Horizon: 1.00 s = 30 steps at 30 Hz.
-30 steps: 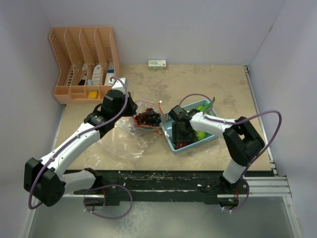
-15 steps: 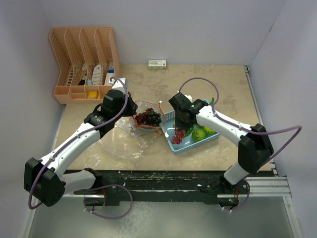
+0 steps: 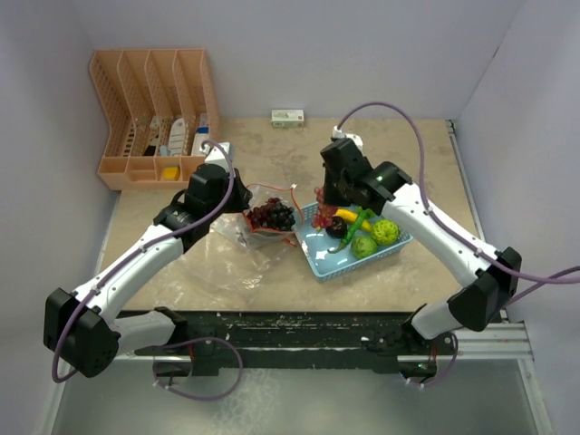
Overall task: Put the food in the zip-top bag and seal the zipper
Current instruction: Place the fake fruit in the zipper food storage bag.
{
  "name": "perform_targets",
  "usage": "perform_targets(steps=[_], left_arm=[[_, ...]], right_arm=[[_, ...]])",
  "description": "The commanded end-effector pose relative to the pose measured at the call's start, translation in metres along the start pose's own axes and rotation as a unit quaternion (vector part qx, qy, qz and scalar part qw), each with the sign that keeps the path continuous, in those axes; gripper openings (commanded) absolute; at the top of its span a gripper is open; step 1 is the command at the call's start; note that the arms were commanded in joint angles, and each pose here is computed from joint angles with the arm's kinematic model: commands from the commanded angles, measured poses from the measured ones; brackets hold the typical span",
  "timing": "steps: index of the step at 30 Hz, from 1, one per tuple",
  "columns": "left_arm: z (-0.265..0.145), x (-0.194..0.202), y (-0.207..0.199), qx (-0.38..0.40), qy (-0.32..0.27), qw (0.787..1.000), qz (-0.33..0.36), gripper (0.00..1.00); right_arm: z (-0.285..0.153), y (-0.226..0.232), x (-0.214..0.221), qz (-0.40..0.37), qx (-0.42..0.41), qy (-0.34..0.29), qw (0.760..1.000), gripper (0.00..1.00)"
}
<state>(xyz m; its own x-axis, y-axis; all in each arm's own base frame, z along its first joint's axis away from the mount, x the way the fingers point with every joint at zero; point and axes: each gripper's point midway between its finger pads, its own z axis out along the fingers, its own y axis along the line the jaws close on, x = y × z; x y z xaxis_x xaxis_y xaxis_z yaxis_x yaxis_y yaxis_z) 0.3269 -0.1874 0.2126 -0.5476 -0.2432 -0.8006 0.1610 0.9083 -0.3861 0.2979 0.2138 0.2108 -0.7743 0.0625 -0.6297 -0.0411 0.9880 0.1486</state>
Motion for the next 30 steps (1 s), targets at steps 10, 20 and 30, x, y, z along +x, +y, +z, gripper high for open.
perform_targets(steps=[10, 20, 30], left_arm=[[-0.006, -0.015, -0.005, 0.011, -0.027, 1.0, 0.006, 0.0], [-0.005, -0.015, -0.003, 0.007, -0.028, 1.0, 0.008, 0.0], [-0.005, -0.015, -0.003, 0.005, -0.028, 1.0, 0.009, 0.0]], right_arm=[[-0.073, 0.084, -0.076, -0.044, -0.225, -0.12, 0.966, 0.0], [-0.071, 0.12, -0.053, -0.09, -0.326, -0.085, 0.937, 0.0], [-0.047, 0.134, -0.029, -0.119, -0.357, -0.043, 0.925, 0.0]])
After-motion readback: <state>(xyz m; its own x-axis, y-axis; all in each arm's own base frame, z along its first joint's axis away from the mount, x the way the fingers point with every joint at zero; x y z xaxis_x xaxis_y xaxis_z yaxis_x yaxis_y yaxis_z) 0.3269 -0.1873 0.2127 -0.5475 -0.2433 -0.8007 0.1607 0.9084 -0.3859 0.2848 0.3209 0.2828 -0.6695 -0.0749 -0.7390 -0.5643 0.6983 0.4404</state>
